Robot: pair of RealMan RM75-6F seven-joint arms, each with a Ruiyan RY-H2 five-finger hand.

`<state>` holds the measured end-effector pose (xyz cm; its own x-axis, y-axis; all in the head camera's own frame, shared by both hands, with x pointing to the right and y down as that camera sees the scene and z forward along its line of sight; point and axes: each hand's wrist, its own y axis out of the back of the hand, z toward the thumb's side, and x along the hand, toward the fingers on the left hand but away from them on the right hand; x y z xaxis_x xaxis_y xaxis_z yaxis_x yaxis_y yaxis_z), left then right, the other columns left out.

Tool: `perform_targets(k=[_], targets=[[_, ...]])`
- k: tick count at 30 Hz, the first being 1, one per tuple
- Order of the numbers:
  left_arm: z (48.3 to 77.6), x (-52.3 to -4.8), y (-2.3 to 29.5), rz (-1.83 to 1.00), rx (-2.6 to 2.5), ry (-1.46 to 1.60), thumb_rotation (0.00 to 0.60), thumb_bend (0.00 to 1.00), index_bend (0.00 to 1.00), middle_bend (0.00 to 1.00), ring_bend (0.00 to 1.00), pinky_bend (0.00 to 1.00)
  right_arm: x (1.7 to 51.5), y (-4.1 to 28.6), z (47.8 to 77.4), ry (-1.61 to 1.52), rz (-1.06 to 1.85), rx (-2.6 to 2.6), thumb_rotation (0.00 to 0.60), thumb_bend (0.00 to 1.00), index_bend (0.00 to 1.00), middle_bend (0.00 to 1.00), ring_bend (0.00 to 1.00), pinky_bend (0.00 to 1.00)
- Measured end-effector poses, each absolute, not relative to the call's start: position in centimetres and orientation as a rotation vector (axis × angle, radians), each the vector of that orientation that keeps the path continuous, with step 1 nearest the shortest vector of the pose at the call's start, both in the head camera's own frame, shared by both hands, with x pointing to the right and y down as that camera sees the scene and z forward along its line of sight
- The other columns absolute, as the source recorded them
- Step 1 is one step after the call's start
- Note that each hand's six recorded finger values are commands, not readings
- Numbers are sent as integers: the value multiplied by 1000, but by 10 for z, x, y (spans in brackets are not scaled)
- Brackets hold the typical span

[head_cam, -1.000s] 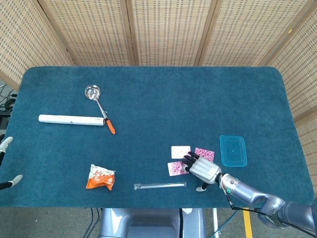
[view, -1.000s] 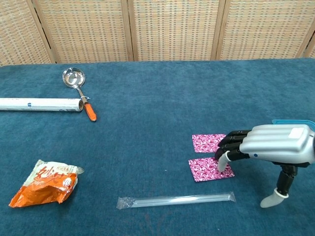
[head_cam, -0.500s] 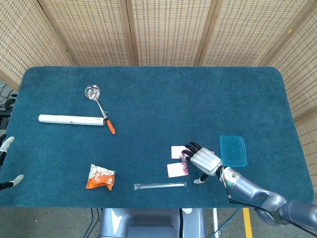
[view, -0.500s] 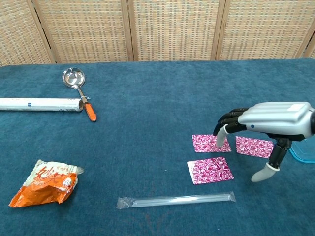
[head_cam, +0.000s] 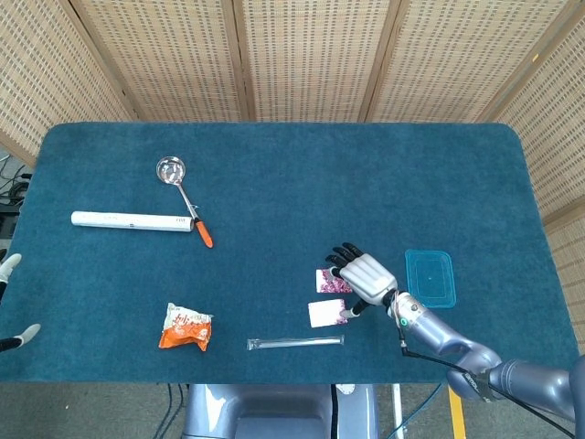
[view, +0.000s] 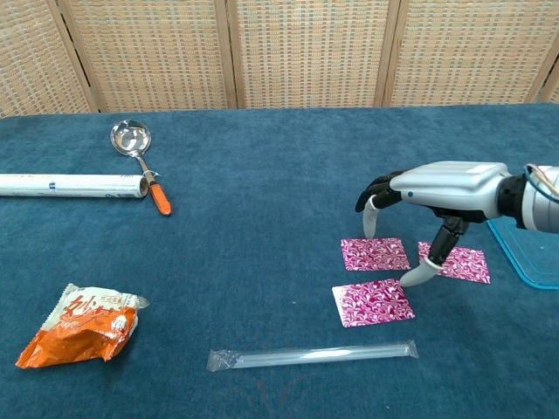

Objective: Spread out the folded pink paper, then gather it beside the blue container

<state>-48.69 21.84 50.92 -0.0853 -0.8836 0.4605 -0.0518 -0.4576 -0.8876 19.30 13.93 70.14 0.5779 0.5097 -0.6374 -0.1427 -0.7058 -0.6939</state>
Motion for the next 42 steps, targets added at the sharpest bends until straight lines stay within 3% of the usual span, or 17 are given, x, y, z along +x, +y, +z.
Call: perform_targets(k=[3,23,42], targets=[[509,-488,219,-1615,-1532,1041,600,33,0,0,0,0,189,136,706,-304,1154,-2077,600,208,356,173,0,0],[502,-492,223,-1622,-1518,1047,600,33,0,0,0,0,191,113,735,-342,1231,-1970,600,208,357,180,0,0],[498,-491,223,-1619,-1510,1047,600,34,0,0,0,0,195,120,742,-328,1226,-1951,600,208,357,180,0,0]])
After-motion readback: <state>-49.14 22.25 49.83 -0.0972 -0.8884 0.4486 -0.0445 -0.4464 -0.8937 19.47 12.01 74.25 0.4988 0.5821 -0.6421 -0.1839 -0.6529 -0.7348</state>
